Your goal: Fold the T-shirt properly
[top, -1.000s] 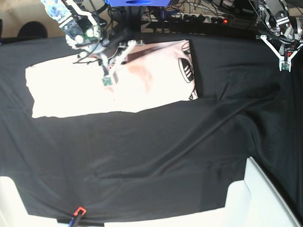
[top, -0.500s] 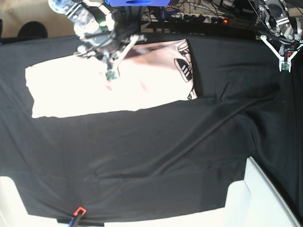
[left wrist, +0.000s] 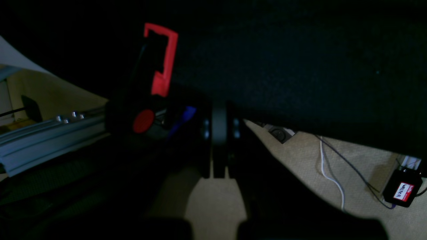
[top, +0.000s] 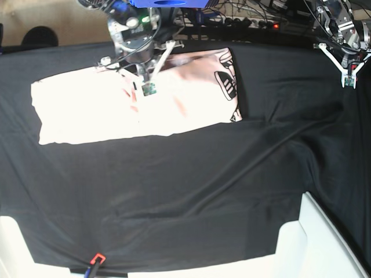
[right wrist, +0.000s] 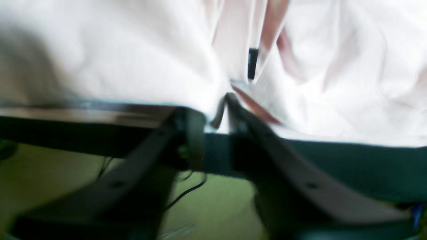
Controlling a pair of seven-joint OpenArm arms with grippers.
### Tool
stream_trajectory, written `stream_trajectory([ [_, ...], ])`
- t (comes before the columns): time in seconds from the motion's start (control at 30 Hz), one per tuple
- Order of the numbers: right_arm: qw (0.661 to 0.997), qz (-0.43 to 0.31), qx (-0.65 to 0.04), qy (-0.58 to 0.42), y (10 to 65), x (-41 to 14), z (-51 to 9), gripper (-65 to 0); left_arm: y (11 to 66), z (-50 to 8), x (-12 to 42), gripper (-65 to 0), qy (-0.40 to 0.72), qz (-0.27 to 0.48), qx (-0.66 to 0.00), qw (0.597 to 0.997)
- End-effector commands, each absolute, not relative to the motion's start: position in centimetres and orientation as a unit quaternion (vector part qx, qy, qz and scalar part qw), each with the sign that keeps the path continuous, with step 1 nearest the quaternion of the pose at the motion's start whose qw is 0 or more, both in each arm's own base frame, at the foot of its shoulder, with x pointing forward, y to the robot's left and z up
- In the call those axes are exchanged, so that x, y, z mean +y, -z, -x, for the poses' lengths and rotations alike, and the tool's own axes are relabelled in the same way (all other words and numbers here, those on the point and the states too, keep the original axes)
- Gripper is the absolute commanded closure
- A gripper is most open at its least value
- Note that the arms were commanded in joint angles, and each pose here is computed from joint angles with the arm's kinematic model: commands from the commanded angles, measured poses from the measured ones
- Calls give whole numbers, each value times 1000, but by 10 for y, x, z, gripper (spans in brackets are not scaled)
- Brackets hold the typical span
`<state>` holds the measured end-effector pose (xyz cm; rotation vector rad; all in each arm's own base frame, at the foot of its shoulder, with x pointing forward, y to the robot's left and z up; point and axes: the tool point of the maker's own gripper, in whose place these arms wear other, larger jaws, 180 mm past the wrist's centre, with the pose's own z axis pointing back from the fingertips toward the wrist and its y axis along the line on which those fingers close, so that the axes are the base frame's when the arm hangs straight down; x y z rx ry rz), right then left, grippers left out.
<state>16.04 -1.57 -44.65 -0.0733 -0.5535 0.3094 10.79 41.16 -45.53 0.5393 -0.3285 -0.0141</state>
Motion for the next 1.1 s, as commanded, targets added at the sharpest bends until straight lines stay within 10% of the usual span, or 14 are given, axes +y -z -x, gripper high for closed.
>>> stream_trajectory([
  [0.0, 940, 30, -294, -169, 438, -4, -162, -200, 446, -113, 420, 0, 11, -279, -172, 945],
  [0.2, 919, 18, -341, -198, 409, 18, -152, -534, 446, -114, 420, 0, 10, -279, -172, 945],
  [1.07, 921, 68, -380, -54, 375, -47, -191, -448, 444, -127, 417, 0, 3, -274, -188, 943],
])
